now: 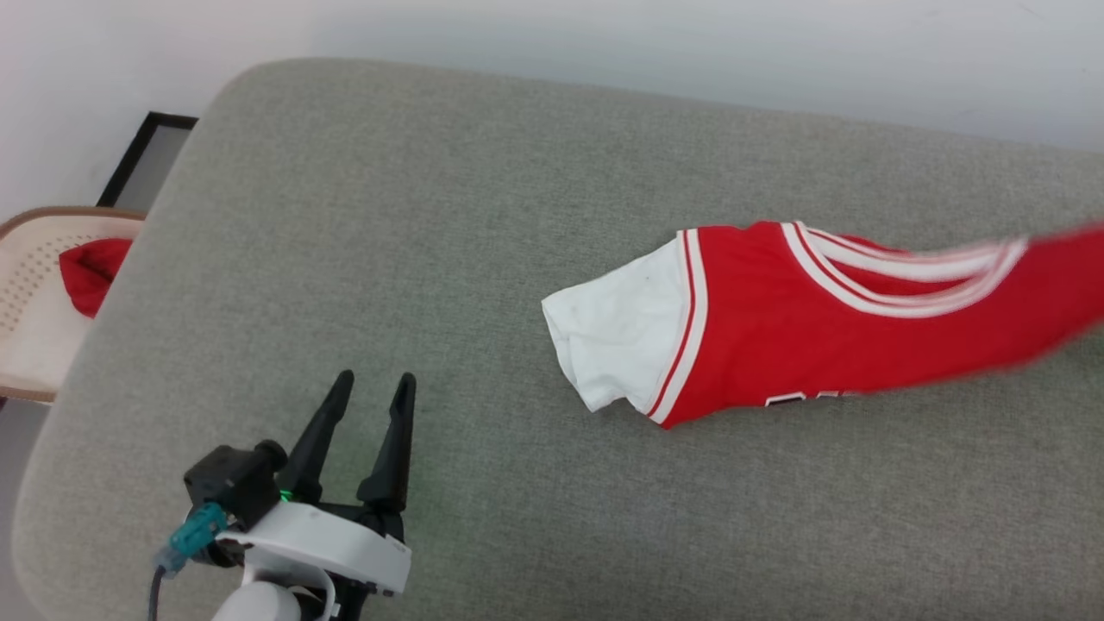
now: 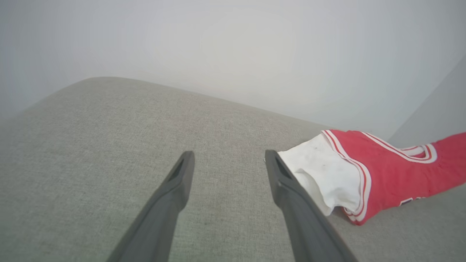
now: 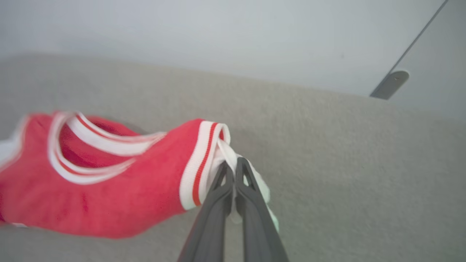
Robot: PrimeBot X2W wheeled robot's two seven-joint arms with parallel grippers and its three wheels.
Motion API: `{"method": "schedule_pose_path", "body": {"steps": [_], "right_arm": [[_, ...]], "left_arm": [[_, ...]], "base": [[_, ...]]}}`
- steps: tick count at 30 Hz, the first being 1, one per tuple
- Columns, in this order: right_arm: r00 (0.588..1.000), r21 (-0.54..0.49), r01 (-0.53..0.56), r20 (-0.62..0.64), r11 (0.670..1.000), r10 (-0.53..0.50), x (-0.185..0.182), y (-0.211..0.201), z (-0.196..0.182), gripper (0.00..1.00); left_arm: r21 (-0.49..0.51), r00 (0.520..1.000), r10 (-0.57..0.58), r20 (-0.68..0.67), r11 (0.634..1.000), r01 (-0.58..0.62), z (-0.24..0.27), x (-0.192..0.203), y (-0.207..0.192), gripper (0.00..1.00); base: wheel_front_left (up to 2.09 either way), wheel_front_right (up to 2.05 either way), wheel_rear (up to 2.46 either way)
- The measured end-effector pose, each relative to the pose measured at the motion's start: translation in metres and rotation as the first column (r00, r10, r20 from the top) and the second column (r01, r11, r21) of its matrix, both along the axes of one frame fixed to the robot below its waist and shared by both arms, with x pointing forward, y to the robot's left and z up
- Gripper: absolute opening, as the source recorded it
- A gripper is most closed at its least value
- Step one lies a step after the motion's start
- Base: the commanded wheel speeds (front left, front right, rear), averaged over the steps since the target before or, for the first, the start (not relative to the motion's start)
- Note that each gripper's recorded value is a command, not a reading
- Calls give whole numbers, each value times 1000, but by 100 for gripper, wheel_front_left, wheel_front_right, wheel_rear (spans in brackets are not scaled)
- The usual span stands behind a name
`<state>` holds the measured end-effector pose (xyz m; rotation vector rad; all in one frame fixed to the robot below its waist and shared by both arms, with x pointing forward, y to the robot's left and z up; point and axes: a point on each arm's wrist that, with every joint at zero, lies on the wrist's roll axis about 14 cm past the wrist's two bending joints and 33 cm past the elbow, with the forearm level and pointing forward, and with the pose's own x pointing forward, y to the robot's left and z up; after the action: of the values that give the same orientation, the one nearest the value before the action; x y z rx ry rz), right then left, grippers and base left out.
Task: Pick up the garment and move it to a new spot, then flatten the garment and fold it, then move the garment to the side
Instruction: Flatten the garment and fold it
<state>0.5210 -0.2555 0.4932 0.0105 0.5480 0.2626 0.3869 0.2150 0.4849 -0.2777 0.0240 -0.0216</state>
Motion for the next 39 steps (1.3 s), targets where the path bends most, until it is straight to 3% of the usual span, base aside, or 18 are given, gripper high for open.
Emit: {"method": "schedule_pose_path", "body": {"steps": [2,7,14,20,24,29,30,31,32,39], "right_arm": [[993,165,6,113,986,-25,11,14,37,0],[978,160,23,202,987,-55,9,-5,66,0],[992,96,92,78,991,-100,3,-7,16,0],[980,-107,147,-119,983,-160,-18,-32,-50,0],[957,-149,125,-242,981,-159,-42,-28,-89,0],[964,-124,155,-199,980,-178,-44,-27,-88,0],[967,-127,160,-178,979,-181,-43,-28,-85,41],[971,-129,165,-154,978,-184,-43,-30,-82,94],[973,-122,176,-130,977,-192,-44,-32,-78,100],[979,-36,200,34,979,-199,-54,-30,-41,100]], "left_arm": [[-2,1000,-6,1,1000,6,0,2,-2,100],[1,1000,-27,0,1000,27,-2,9,-9,100],[-4,999,-49,1,999,49,-2,16,-15,100],[-1,999,-36,-6,999,36,-4,15,-11,100],[5,1000,-23,-17,1000,23,-8,15,-5,100],[26,999,-30,-20,999,31,-9,20,-3,100],[32,999,-38,-22,999,38,-9,22,-3,100],[38,999,-44,-23,998,45,-9,23,-4,100],[44,999,-49,-20,998,50,-7,25,-4,100],[117,996,-87,8,990,85,14,39,2,100]], "base": [[0,0,0],[0,0,0],[0,0,0],[0,0,0],[0,0,0],[0,0,0],[0,0,0],[0,0,0],[0,0,0],[0,0,0]]}}
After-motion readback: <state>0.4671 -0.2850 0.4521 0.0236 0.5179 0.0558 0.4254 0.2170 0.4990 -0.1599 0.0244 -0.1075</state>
